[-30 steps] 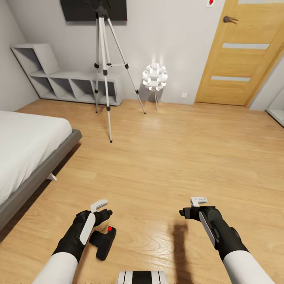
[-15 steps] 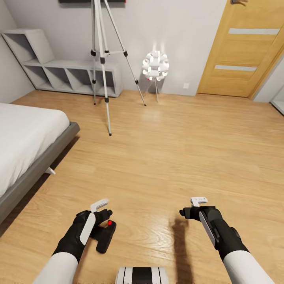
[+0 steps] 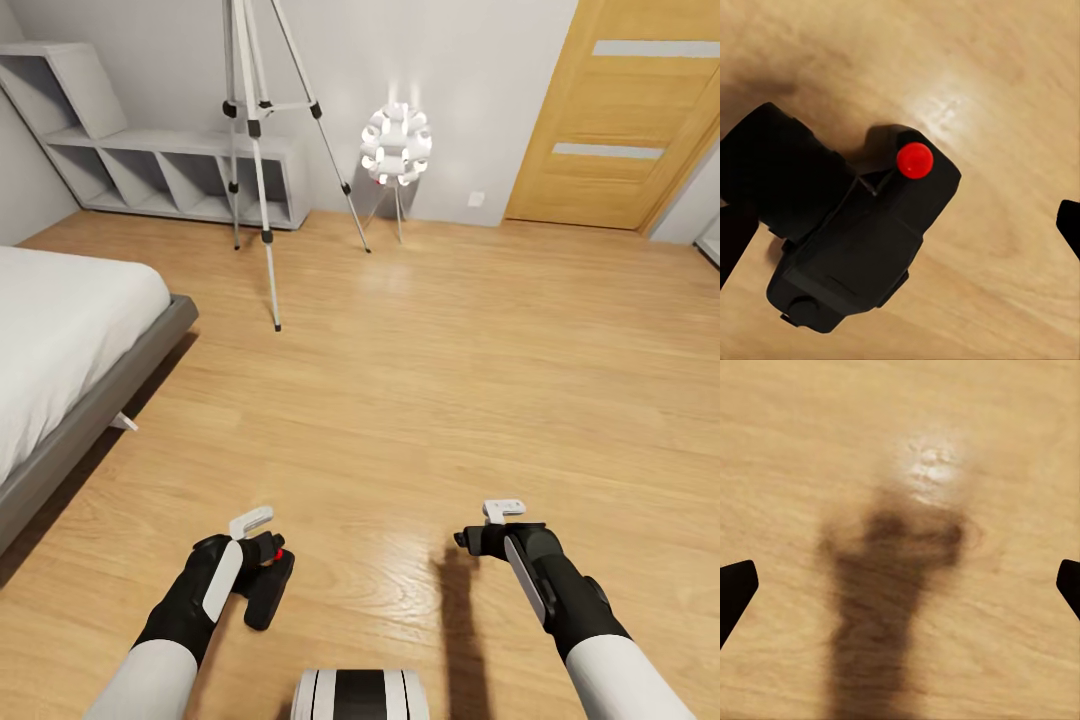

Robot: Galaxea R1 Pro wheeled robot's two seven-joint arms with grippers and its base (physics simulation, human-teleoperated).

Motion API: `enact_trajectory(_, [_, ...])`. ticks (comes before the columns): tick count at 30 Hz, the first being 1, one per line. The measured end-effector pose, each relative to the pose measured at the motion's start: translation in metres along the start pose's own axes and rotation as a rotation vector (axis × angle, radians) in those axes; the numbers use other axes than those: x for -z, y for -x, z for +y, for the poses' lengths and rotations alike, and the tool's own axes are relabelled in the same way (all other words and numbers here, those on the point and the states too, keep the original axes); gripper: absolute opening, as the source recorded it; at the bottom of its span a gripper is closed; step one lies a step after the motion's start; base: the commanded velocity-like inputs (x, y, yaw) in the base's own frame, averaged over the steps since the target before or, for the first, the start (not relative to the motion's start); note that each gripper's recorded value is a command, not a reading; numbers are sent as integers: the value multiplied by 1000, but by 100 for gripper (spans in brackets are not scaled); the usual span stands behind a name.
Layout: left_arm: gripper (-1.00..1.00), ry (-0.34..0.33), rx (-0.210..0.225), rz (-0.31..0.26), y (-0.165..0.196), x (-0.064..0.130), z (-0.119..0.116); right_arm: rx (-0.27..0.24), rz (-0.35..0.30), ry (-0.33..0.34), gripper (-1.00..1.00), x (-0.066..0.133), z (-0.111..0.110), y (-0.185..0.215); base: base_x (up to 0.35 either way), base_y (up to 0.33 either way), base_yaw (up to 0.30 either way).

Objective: Attach the digital camera to the camera tripod in the bedroom.

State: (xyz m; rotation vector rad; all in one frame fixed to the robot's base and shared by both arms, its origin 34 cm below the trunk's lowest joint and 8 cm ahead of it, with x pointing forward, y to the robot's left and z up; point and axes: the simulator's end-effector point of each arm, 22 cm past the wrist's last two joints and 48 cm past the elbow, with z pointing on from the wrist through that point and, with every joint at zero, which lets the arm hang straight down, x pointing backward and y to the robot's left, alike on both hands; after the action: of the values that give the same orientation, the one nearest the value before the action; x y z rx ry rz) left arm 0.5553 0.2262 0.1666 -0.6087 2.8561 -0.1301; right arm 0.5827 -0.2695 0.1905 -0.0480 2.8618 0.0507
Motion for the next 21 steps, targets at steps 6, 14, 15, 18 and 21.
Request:
enact_trajectory(6, [100,3,0,3,-1,0,1,-1,1,1,100,0,0,0,0,0,0])
enact_trajectory(14, [100,4,0,3,-1,-1,1,-1,2,-1,100,0,0,0,0,0,0])
enact_trajectory(15, [100,4,0,4,-1,-1,1,-1,2,-1,100,0,0,0,0,0,0])
enact_trajectory(18, [100,3,-3,4,-2,0,0,0,1,-1,100,0,0,0,0,0,0])
enact_trajectory(21, [100,3,-12,5,-2,0,-1,0,0,-1,100,0,0,0,0,0,0])
